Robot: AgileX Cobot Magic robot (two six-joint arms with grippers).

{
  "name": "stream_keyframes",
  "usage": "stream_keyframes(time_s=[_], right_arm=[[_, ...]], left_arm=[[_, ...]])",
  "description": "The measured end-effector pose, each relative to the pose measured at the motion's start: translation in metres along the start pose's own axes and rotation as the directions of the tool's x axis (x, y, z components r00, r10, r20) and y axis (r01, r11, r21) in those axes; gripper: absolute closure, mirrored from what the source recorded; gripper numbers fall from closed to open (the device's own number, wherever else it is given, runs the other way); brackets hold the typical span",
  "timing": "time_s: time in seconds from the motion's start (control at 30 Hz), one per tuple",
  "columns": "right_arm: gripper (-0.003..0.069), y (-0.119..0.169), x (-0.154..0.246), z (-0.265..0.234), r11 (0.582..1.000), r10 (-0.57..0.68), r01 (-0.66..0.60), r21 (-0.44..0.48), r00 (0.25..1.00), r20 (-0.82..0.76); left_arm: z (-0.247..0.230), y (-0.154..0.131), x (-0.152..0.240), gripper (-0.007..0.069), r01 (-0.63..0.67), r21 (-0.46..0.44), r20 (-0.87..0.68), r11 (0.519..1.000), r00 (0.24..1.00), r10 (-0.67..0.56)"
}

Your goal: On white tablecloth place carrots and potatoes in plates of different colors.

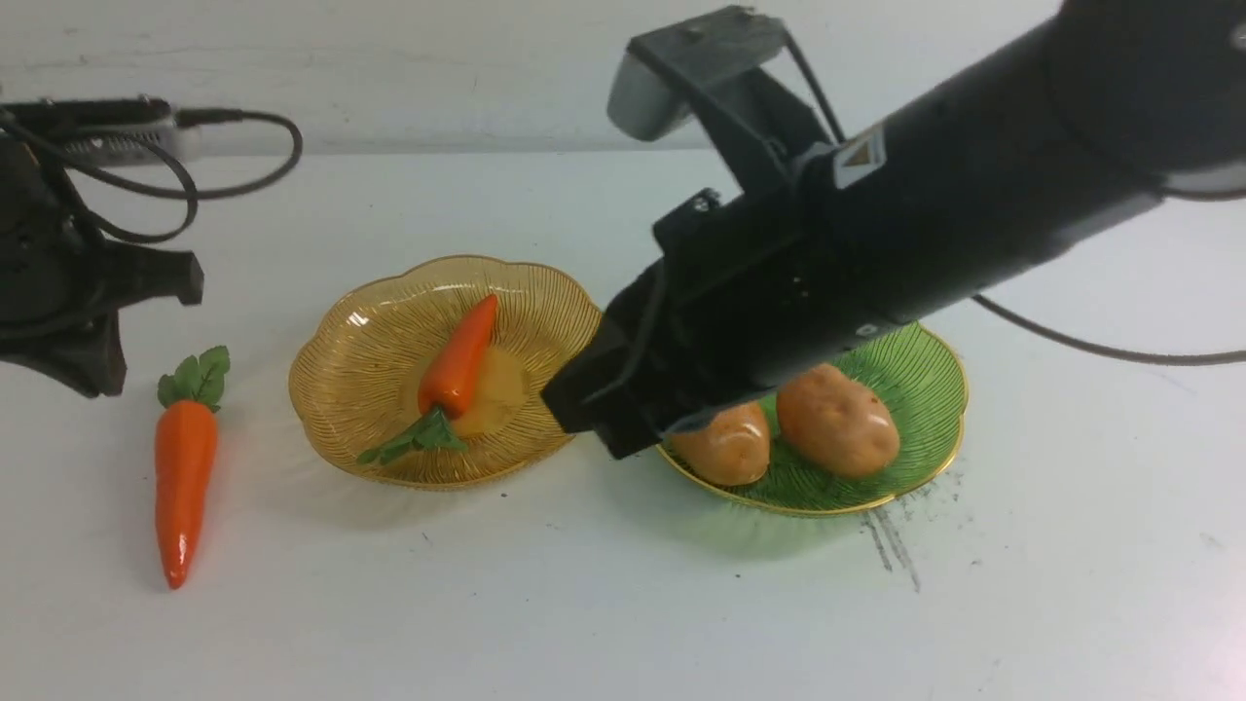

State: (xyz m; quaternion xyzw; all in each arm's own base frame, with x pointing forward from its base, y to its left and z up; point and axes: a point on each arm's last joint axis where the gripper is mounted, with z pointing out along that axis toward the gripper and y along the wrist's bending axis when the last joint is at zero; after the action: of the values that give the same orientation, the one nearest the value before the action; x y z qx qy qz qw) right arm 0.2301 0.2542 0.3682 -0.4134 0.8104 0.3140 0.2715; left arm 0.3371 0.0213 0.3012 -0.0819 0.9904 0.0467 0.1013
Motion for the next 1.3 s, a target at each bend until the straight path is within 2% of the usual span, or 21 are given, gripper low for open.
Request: stream_keyframes(time_s=[0.2,0.27,0.47,0.6,0.77,0.93,0.97,1.0,1.1,1.17,1.3], right_arm=[[0.0670,-0.002,0.000,0.008,1.000,-0.001,0.001,0.003,0.999,-0.035],[0.0670,-0.002,0.000,0.008,1.000,0.001,-0.001,0.004,0.999,-0.035],[0.0669,-0.002,0.000,0.008,1.000,0.014,-0.014,0.005,0.999,-0.034],[0.0670,-0.002,0.000,0.008,0.999,0.044,-0.044,0.008,0.999,-0.031],[0.0670,-0.003,-0.002,0.008,0.998,0.061,-0.060,0.011,0.998,-0.011],[0.0670,-0.002,-0.003,0.008,0.997,0.077,-0.077,0.000,0.997,-0.001],[0.0670,-0.002,-0.003,0.008,0.997,0.080,-0.080,-0.001,0.997,-0.001],[0.0670,-0.002,-0.003,0.008,0.997,0.082,-0.082,-0.001,0.997,0.000],[0.0670,-0.002,-0.003,0.008,0.996,0.085,-0.085,-0.002,0.996,0.001],[0.0670,-0.002,-0.003,0.008,0.996,0.085,-0.085,-0.002,0.996,0.001],[0.0670,-0.002,-0.003,0.008,0.996,0.086,-0.086,-0.002,0.996,0.001]], left_arm=[[0.046,-0.004,-0.011,0.0402,-0.044,-0.011,-0.104,0.999,0.994,0.043],[0.054,-0.003,-0.012,0.0385,-0.054,0.005,-0.126,0.999,0.990,0.055],[0.068,0.024,-0.015,0.0424,0.046,0.140,-0.167,0.989,0.986,-0.022],[0.069,0.038,-0.016,0.0461,0.064,0.179,-0.159,0.982,0.987,-0.035],[0.070,0.036,-0.019,0.0413,0.041,0.189,-0.127,0.981,0.992,-0.017],[0.083,0.031,-0.024,0.0165,0.015,0.171,-0.106,0.985,0.994,0.003],[0.086,0.030,-0.025,0.0135,0.011,0.166,-0.109,0.986,0.994,0.008],[0.092,0.029,-0.026,0.0068,0.004,0.162,-0.108,0.987,0.994,0.013],[0.106,0.026,-0.031,-0.0028,-0.001,0.156,-0.096,0.988,0.995,0.016],[0.118,0.025,-0.034,-0.0053,0.002,0.154,-0.093,0.988,0.996,0.012],[0.137,0.024,-0.036,-0.0056,-0.002,0.142,-0.101,0.990,0.995,0.017]])
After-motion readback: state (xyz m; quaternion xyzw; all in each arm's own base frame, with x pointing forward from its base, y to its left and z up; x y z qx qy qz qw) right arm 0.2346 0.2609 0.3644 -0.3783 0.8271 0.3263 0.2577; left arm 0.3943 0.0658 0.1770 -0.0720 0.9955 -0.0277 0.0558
